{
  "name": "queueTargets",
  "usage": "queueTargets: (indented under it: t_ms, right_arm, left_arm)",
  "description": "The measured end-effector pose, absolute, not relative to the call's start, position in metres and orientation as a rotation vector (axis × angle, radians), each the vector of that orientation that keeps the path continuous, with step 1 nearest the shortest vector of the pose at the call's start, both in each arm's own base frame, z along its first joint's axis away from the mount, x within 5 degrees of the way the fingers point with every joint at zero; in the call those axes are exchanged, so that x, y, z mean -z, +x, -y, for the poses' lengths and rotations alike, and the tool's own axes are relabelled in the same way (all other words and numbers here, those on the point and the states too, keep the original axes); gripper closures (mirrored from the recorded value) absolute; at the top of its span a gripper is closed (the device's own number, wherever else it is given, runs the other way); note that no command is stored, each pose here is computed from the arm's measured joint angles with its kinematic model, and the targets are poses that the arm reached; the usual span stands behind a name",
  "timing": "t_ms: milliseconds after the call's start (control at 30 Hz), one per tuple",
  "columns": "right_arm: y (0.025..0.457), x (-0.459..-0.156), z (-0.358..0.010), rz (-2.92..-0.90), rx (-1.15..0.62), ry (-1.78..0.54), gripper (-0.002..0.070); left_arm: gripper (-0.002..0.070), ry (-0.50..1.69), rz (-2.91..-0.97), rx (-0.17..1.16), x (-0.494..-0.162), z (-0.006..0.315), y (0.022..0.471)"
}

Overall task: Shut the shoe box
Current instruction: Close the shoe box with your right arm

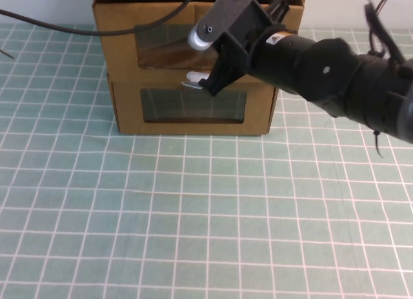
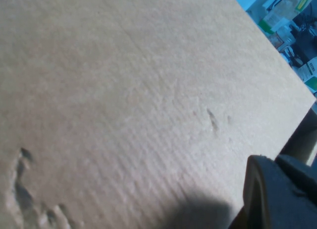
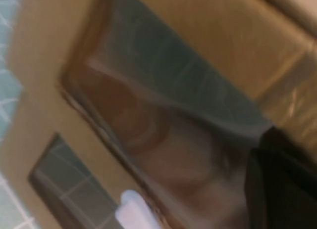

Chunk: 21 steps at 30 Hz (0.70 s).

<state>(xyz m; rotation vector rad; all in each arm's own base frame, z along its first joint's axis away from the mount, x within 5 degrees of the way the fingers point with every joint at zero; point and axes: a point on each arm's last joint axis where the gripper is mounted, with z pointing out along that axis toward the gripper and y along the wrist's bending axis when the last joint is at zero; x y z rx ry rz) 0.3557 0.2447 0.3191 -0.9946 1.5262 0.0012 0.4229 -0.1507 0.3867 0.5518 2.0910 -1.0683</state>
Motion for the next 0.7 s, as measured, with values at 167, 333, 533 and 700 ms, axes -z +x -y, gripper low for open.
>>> queueTargets:
  t_ms: [167,333,533,700]
  right_arm:
    - [0.373,-0.310,-0.251,-1.550,-0.013,-0.968,0.0690]
    - [0.387,-0.315,-0.252,-1.575,-0.070,-0.934,0.0690]
    - [0.392,-0.317,-0.249,-1.597,-0.111,-0.935,0.0690]
    - [0.387,-0.315,-0.250,-1.616,-0.161,-1.017,0.0690]
  left_arm:
    - [0.0678,0.554,-2.090,1.067,-0.387,0.151,0.423]
    - [0.0678,0.558,-2.088,1.065,-0.387,0.151,0.423]
    - [0.0678,0.566,-2.085,1.060,-0.387,0.150,0.423]
    - [0.0678,0.596,-2.084,1.056,-0.386,0.149,0.422]
